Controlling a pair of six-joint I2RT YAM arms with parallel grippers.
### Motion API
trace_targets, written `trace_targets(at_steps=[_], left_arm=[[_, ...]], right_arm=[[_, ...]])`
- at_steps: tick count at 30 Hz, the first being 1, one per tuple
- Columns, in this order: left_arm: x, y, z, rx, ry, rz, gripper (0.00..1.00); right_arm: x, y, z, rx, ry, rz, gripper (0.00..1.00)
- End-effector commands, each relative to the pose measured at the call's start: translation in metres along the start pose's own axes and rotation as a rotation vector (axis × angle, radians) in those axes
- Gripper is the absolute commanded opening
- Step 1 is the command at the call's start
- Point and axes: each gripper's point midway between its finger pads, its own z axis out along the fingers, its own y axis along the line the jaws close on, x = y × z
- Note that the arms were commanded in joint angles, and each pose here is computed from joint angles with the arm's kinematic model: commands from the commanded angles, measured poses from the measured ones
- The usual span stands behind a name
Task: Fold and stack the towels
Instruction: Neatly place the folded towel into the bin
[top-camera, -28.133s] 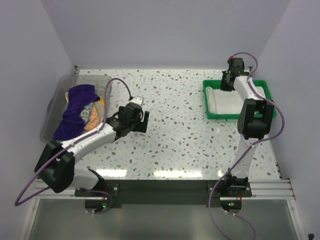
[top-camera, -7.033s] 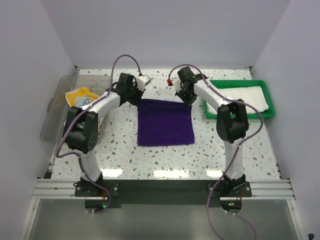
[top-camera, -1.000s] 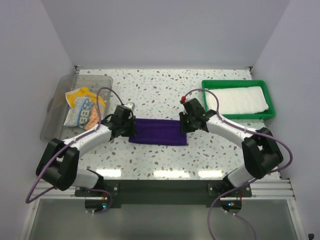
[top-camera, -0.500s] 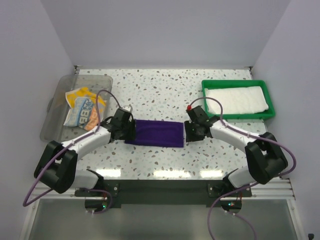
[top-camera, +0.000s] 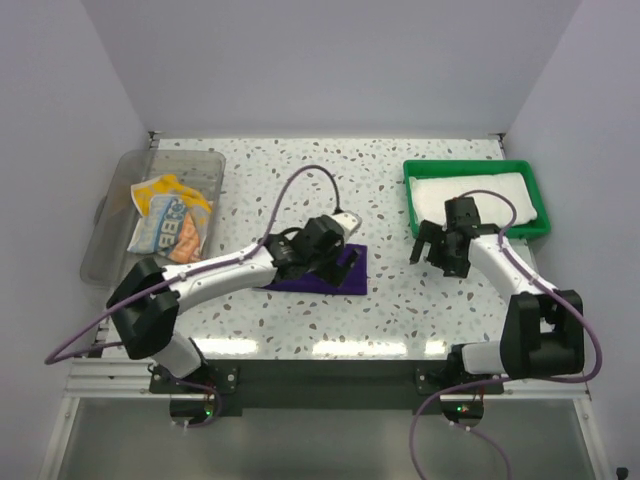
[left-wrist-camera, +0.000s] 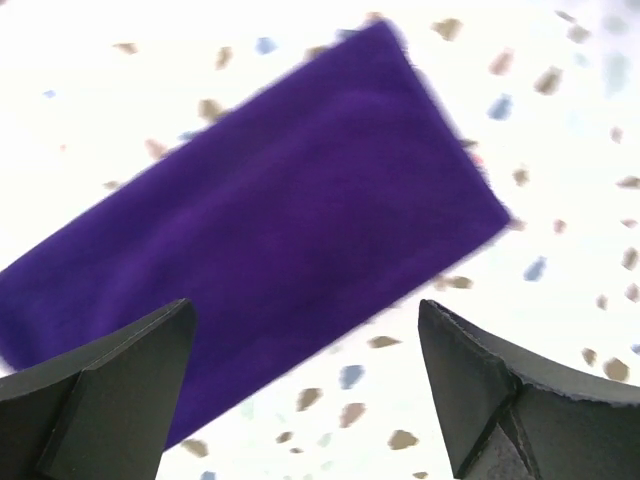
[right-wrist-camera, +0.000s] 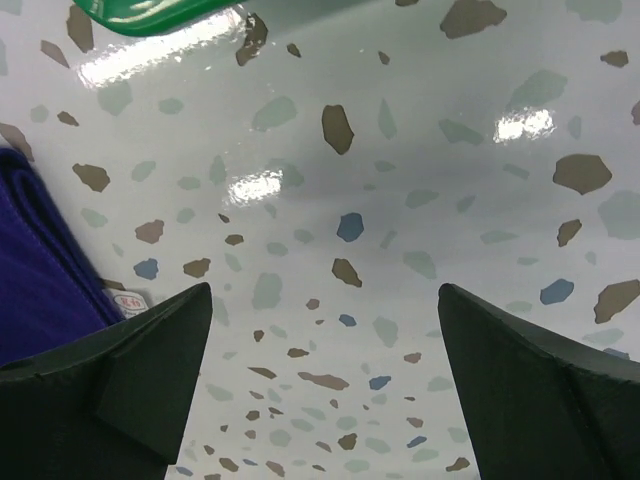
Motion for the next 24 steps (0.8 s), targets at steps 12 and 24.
trace_targets(at_steps=[12, 24], left_arm=[[0.009, -0.122, 0.055, 0.131, 0.122, 0.325, 0.73], [0.042, -0.112, 0.089, 0.054, 0.235, 0.379, 0.68]], right_arm=[[0.035, 0.004, 0.0, -0.094, 0.093, 0.076, 0.99], [0.042, 0.008, 0.0, -0.133, 0.095, 0.079, 0.99]])
